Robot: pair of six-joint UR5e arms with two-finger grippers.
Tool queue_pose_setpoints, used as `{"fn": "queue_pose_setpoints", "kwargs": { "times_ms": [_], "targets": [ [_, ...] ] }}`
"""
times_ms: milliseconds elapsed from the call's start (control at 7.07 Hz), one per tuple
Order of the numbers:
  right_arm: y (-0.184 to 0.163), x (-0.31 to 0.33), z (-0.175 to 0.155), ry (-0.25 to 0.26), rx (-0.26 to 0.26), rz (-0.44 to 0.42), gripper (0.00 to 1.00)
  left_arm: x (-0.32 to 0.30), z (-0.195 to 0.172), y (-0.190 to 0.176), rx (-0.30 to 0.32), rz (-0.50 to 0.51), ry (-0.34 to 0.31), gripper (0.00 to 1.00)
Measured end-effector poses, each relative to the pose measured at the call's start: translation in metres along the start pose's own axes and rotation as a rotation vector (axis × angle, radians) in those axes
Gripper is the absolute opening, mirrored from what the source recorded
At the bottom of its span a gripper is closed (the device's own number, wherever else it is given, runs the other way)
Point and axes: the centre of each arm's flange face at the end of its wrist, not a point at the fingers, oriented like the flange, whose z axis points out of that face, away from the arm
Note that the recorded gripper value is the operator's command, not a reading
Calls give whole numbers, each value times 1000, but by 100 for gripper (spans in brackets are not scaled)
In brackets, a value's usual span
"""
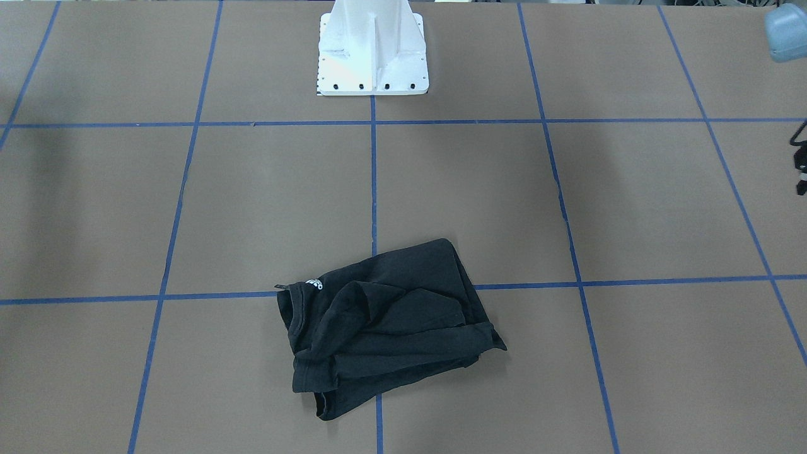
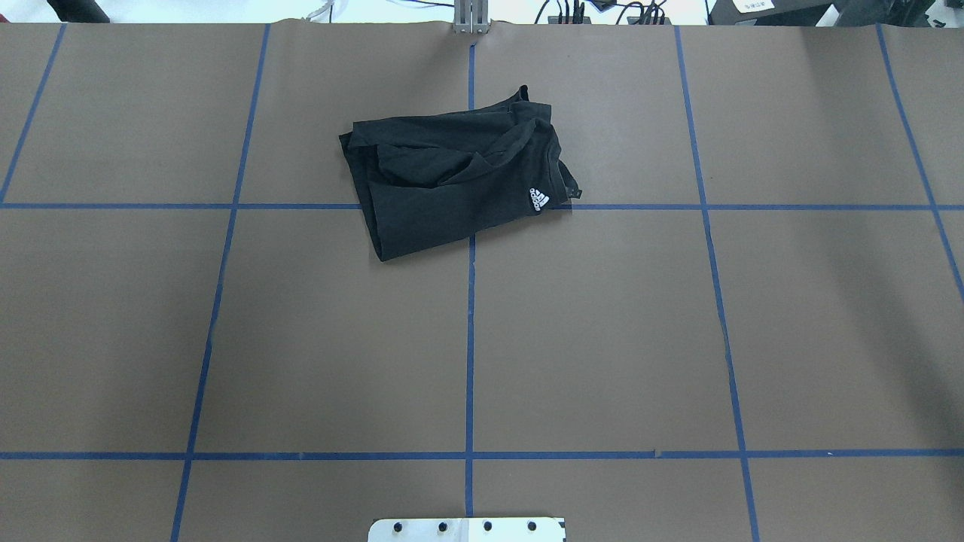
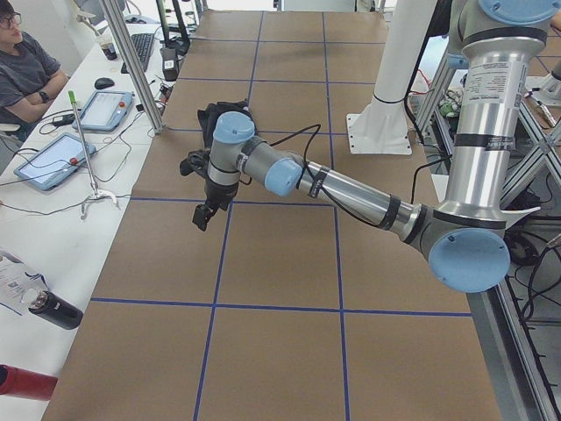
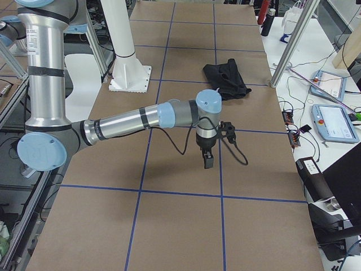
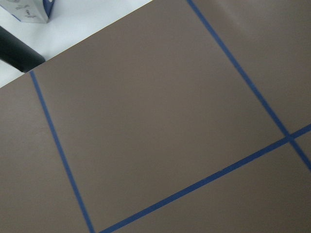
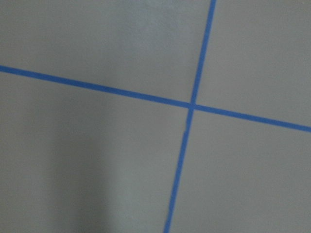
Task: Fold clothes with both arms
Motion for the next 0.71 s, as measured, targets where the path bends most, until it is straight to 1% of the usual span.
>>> {"fn": "queue_pose_setpoints", "kwargs": {
  "times_ms": [141,283,424,565,707],
  "targets": [
    [37,34,10,1,-27,20,100,-25,5,24,-31,-31,15,100],
    [60,56,19,-2,-45,52,100,-40,11,47,-66,-71,30,100],
    [70,68,27,-7,-59,78,100,-50,17,71,-100,-110,41,100],
    [72,74,33,-16,-69,95,100,-55,24,99,-133,-137,50,100],
    [71,76,38,-44,-71,105,100,-56,30,126,-156,-158,77,100]
  ]
}}
